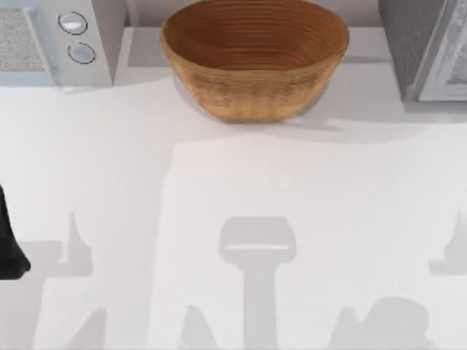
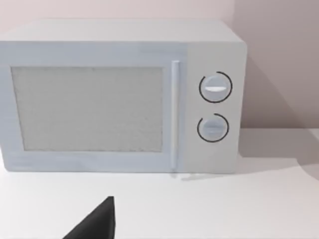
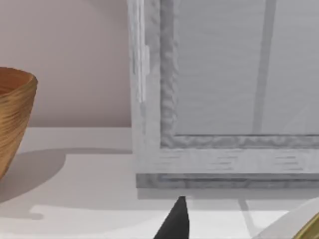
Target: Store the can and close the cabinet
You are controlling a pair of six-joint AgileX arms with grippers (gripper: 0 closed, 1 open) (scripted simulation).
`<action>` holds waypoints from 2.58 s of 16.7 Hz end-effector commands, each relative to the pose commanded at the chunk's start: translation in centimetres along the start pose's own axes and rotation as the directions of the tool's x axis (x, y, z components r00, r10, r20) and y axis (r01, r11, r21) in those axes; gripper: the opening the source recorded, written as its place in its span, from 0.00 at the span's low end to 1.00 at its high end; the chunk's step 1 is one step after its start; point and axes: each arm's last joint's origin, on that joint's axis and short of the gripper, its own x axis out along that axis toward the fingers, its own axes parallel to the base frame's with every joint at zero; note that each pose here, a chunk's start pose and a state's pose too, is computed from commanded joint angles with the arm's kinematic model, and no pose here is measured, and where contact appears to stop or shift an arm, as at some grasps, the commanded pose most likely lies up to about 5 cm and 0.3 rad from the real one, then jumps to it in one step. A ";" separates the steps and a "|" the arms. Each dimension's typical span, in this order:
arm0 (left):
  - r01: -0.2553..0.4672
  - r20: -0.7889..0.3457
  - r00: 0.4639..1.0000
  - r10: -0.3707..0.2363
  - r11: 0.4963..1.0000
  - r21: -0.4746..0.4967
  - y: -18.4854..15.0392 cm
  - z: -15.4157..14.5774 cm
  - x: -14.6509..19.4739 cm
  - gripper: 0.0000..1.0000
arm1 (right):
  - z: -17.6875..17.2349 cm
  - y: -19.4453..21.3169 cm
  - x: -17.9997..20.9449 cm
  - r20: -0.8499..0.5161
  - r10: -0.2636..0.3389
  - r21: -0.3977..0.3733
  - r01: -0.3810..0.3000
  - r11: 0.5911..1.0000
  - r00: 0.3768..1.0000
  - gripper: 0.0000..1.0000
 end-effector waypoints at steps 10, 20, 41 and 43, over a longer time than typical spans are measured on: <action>0.000 0.000 1.000 0.000 1.000 0.000 0.0 0.0 0.0 1.00 | 17.3 1.1 3.0 -0.022 0.001 0.000 -0.001 1.000 1.000 0.00; 0.000 0.000 1.000 0.000 1.000 0.000 0.0 0.0 0.0 1.00 | 32.8 4.0 12.1 0.017 0.002 0.002 -0.002 1.000 1.000 0.00; 0.000 0.000 1.000 0.000 1.000 0.000 0.0 0.0 0.0 1.00 | 37.2 5.4 23.1 -0.001 0.003 0.000 -0.003 1.000 1.000 0.00; 0.000 0.000 1.000 0.000 1.000 0.000 0.0 0.0 0.0 1.00 | 37.5 5.3 25.2 0.005 0.003 0.001 -0.003 1.000 1.000 0.00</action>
